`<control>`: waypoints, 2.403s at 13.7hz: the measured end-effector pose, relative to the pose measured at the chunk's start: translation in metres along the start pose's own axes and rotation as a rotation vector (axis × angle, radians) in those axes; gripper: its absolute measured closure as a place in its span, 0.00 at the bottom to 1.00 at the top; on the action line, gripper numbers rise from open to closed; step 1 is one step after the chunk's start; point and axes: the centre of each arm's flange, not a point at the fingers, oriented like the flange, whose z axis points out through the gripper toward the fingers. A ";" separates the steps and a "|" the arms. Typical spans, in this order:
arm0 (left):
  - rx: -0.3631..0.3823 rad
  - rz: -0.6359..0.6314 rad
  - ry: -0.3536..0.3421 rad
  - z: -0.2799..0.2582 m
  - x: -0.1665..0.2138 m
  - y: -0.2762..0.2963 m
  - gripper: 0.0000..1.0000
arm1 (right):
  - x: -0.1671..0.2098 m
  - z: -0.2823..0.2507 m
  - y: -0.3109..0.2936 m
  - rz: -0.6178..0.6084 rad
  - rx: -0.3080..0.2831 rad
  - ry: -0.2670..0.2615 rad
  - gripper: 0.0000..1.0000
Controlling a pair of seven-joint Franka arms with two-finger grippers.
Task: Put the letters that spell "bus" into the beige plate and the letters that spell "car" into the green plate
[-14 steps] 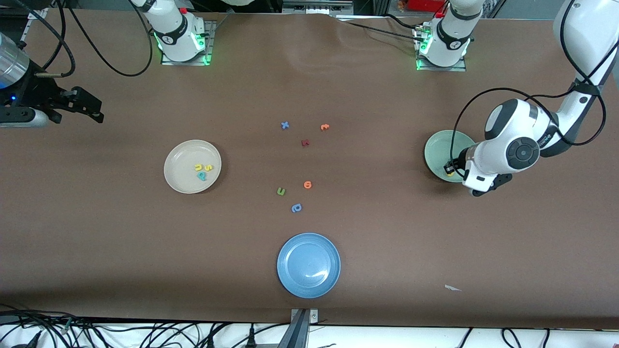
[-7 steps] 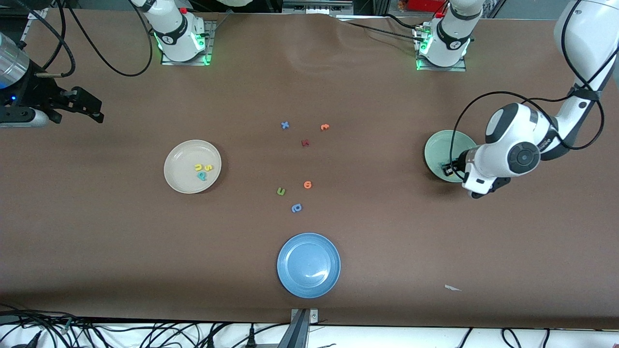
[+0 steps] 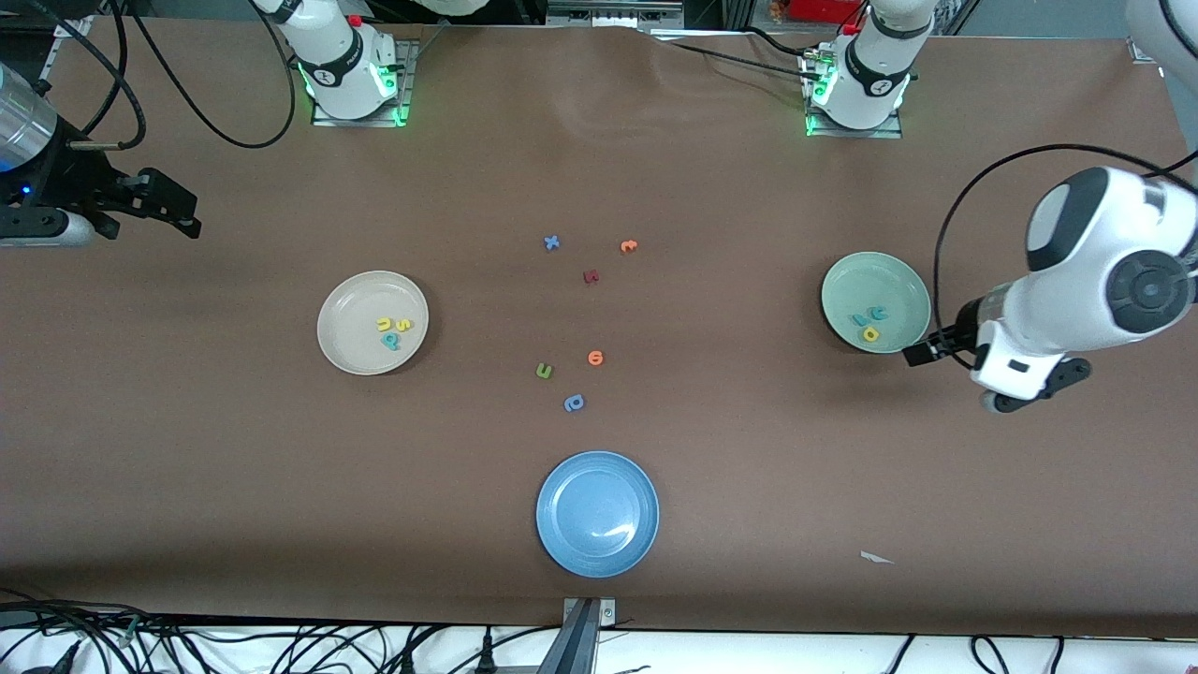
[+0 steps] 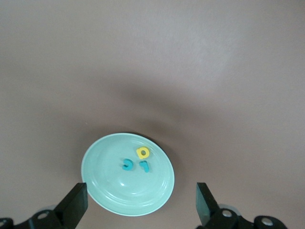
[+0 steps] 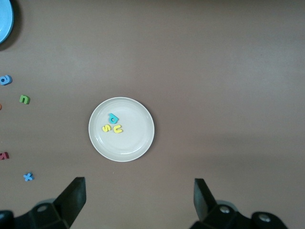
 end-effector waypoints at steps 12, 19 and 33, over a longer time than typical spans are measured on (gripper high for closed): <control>0.040 0.268 0.017 -0.061 0.000 0.014 0.00 | 0.000 0.001 0.004 0.007 0.000 -0.001 0.00; 0.079 0.301 -0.031 -0.068 0.015 0.021 0.00 | 0.001 0.003 0.007 0.012 0.000 -0.005 0.00; -0.068 0.355 0.099 -0.097 -0.010 -0.022 0.00 | 0.000 0.004 0.007 0.014 0.000 -0.015 0.00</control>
